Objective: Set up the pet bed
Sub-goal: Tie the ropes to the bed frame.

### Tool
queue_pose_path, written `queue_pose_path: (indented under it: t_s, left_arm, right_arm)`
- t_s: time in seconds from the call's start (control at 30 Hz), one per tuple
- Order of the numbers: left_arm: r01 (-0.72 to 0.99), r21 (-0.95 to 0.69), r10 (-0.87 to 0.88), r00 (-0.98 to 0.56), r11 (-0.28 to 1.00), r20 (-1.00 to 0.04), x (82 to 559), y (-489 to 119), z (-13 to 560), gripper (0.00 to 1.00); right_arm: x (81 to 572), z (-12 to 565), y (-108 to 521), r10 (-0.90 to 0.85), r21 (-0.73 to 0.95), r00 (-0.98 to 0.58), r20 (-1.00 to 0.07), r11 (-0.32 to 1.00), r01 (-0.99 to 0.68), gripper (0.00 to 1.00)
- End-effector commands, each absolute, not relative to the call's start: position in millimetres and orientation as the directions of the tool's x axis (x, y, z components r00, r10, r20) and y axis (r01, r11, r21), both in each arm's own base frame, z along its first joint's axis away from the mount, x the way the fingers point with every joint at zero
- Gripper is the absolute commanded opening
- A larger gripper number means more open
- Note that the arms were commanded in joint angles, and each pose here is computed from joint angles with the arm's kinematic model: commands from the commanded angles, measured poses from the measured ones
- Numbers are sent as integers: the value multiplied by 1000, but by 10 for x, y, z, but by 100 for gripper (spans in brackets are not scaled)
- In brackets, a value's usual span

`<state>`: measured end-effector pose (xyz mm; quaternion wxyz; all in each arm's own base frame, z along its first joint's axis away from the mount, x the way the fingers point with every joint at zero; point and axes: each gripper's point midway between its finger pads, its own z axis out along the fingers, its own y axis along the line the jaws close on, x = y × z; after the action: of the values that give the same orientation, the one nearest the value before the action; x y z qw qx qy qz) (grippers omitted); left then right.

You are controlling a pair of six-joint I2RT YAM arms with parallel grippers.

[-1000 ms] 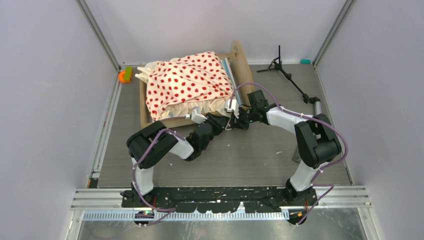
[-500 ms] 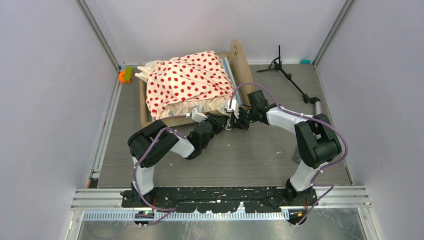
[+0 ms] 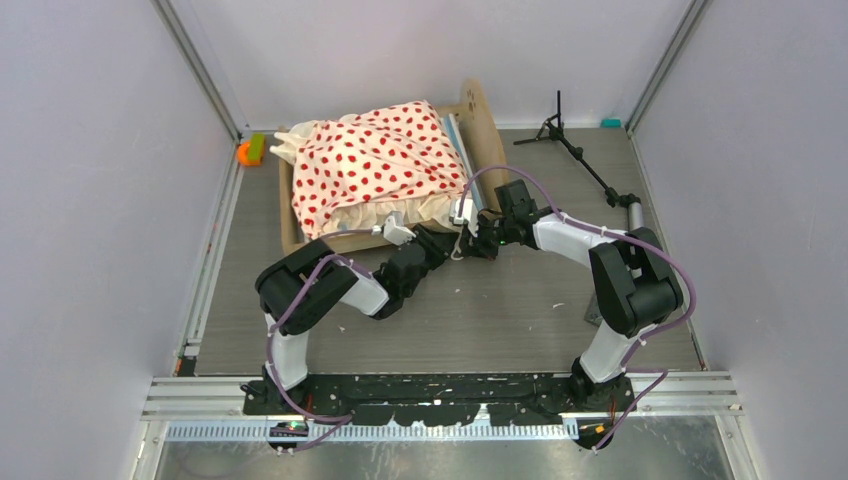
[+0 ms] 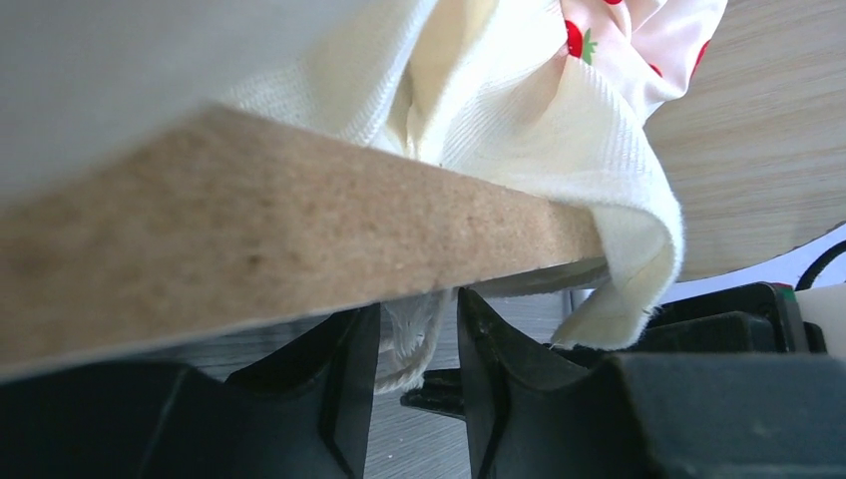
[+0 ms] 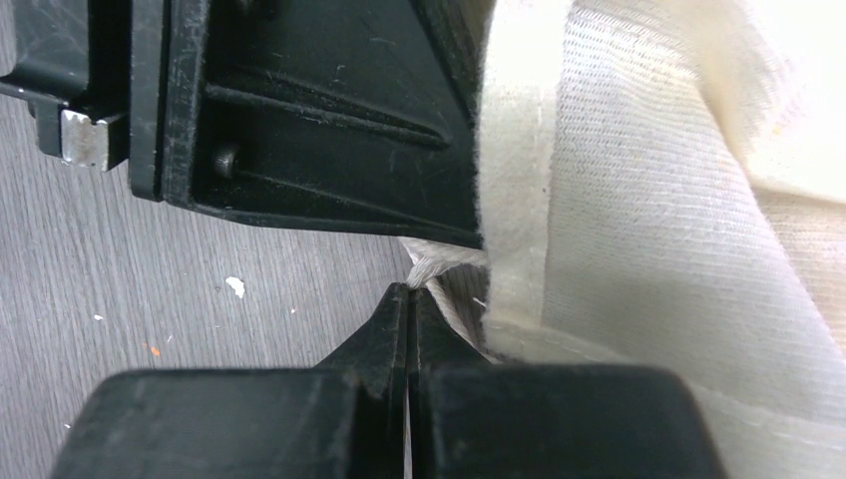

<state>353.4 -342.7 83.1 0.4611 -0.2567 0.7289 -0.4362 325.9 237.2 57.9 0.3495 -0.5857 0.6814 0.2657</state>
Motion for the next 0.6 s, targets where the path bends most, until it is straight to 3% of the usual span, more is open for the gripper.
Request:
queue_pose_path:
  t_s: [0.0,0.33,0.57]
  left_arm:
    - [-55,-838,-750,-482,543,-454,3541,-3310,533,34]
    - [-35,-842,-742,-494,538,-454,3554,-3373,570,31]
    - [-10,-849,-736,-503,529,-453,3580,-3451,632,37]
  right_arm:
    - [3356,733,2431,-587,-82,-28,-809,159,-984,0]
    - [3353,729,2432,-587,-80,-28,-809,157,-984,0]
    - [3348,729,2439,-584,-79,-26,-811,153,-985,0]
